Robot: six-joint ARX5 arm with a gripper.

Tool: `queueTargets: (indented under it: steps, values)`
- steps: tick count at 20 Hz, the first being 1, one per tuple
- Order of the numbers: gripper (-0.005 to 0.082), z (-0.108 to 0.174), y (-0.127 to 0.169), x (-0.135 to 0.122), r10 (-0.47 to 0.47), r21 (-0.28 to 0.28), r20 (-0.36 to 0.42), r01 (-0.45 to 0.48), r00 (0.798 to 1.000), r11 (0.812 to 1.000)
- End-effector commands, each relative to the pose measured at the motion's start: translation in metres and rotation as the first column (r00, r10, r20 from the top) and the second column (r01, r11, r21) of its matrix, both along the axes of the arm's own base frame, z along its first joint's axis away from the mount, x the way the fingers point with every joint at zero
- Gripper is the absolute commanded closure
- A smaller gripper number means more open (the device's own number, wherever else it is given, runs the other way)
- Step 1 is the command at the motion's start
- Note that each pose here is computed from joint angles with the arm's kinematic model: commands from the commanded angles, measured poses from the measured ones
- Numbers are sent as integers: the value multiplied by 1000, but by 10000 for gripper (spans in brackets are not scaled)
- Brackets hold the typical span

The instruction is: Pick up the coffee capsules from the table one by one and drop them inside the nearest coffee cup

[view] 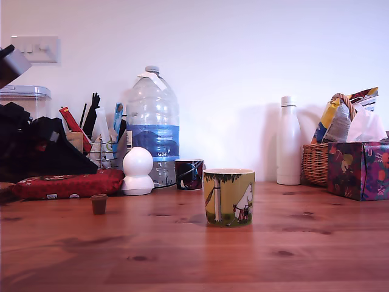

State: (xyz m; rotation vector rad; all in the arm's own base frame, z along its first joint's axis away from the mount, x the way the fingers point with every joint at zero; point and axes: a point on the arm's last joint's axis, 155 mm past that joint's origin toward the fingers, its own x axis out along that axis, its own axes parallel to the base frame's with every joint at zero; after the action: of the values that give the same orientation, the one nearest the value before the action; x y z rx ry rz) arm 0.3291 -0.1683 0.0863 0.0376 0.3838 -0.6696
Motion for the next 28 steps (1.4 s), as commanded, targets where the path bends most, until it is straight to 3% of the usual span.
queueTargets:
  steps: [1, 8, 15, 16, 18, 19, 28]
  values:
    - [445, -4, 11, 7, 46, 12, 2, -46, 999, 999]
    - [443, -4, 68, 27, 209, 0, -6, -209, 978, 978]
    - [443, -3, 73, 28, 209, -6, -7, -209, 978, 978]
    - [422, -3, 73, 28, 209, -6, -7, -209, 978, 978]
    - [218, -6, 74, 28, 216, -4, -17, -216, 976, 976]
    - [169, -11, 73, 28, 213, 2, -27, -213, 977, 977]
    - [162, -25, 64, 44, 169, -36, 44, -167, 985, 985]
